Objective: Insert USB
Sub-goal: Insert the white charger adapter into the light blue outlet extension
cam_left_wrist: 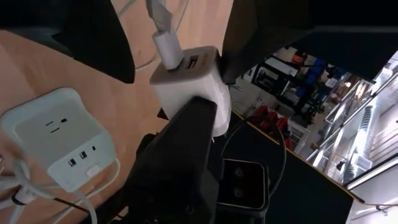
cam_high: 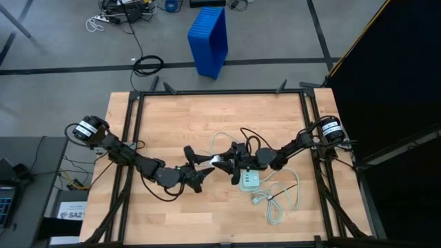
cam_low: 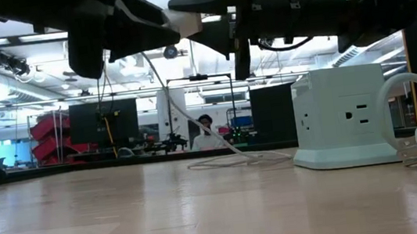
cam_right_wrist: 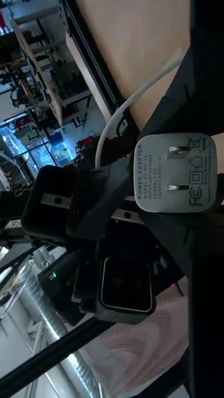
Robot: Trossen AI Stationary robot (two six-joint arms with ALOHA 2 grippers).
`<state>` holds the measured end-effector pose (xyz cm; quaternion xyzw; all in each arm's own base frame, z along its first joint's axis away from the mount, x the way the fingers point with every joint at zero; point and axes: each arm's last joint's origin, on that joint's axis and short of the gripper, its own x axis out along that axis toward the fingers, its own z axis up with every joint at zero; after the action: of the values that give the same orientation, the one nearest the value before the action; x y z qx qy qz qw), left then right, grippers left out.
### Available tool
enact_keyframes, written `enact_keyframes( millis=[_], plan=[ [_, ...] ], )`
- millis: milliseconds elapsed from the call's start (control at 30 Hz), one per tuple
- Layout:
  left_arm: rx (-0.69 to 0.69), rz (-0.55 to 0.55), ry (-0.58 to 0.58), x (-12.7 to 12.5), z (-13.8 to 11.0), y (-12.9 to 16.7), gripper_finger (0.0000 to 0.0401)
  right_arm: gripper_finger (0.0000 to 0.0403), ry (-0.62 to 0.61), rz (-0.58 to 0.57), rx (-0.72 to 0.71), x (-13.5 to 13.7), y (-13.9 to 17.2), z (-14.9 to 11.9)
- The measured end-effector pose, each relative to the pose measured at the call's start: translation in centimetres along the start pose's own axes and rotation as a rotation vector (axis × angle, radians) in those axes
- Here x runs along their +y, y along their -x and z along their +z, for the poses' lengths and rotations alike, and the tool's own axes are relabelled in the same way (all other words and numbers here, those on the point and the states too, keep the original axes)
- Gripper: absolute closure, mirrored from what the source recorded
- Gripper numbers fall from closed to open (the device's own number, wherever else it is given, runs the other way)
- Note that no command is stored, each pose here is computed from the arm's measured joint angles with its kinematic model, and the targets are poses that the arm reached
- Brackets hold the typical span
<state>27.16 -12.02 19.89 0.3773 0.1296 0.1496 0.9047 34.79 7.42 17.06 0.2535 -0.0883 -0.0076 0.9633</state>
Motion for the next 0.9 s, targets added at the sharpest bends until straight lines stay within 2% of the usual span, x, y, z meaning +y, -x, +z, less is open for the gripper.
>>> enact_keyframes(
  millis=[167,367,467,733,900],
  plan=[
    [-0.007,0.011,0.014,0.11,0.11,-0.01,0.0206,0.0285,0.0,-0.001,-0.001,0.0,0.0,0.01],
    [-0.013,0.021,0.023,0.22,0.2,-0.01,0.0262,0.0286,-0.007,-0.004,-0.001,0.0,0.0,0.02],
    [-0.006,0.022,0.017,0.26,0.09,-0.1,0.0275,0.0286,-0.015,-0.006,0.0,0.0,0.01,0.0],
    [-0.027,0.025,0.063,0.66,0.1,-0.47,0.0225,0.0286,-0.007,0.0,0.002,-0.01,0.02,0.01],
    [-0.039,0.018,0.077,0.75,0.14,-0.57,0.0223,0.0287,-0.018,0.0,0.005,-0.05,0.0,0.01]
  ],
)
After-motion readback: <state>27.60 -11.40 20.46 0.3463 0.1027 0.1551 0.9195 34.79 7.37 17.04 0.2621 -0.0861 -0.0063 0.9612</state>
